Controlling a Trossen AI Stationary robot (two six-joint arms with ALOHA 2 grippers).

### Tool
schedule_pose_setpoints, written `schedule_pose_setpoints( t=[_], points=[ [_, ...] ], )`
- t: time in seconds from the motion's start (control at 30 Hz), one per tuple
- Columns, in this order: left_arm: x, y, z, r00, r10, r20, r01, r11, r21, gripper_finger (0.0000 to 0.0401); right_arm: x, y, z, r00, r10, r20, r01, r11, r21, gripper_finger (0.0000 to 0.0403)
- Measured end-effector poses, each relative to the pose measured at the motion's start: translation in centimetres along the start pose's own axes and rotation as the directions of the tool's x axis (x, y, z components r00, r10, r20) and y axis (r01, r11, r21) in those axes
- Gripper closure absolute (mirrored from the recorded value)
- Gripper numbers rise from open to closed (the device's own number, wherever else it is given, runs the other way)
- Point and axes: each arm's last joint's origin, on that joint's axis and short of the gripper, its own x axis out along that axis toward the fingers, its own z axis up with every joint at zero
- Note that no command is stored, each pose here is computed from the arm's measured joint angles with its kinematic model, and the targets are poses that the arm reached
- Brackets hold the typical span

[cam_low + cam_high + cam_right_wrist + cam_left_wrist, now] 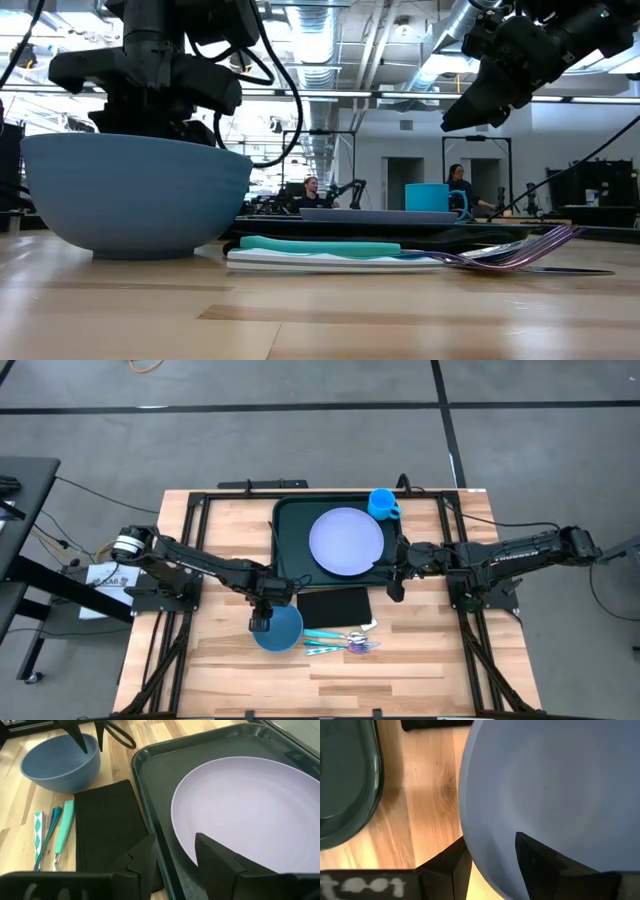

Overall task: Set up tray
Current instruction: Put the blue bowl on the violet plate on the black tray

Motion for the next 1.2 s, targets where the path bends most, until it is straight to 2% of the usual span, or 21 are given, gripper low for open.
schedule_pose_setpoints(
  t=[0.3,0.87,1.2],
  points=[
    [0.0,0.0,0.0,1.000,-0.001,0.004,0.001,1.000,0.007,0.0276,0.0,0.0,0.0,1.000,0.000,0.000,0.000,1.000,0.000,0.0276],
    [-0.4,-0.1,0.4,1.000,-0.002,0.020,0.001,0.999,0.051,0.0395,0.0,0.0,0.0,1.000,0.000,0.000,0.000,1.000,0.000,0.0276],
    [-3.1,-0.5,2.3,0.997,0.005,0.079,-0.017,0.988,0.156,0.0400,0.0,0.0,0.0,1.000,0.000,0.000,0.000,1.000,0.000,0.0276]
  ],
)
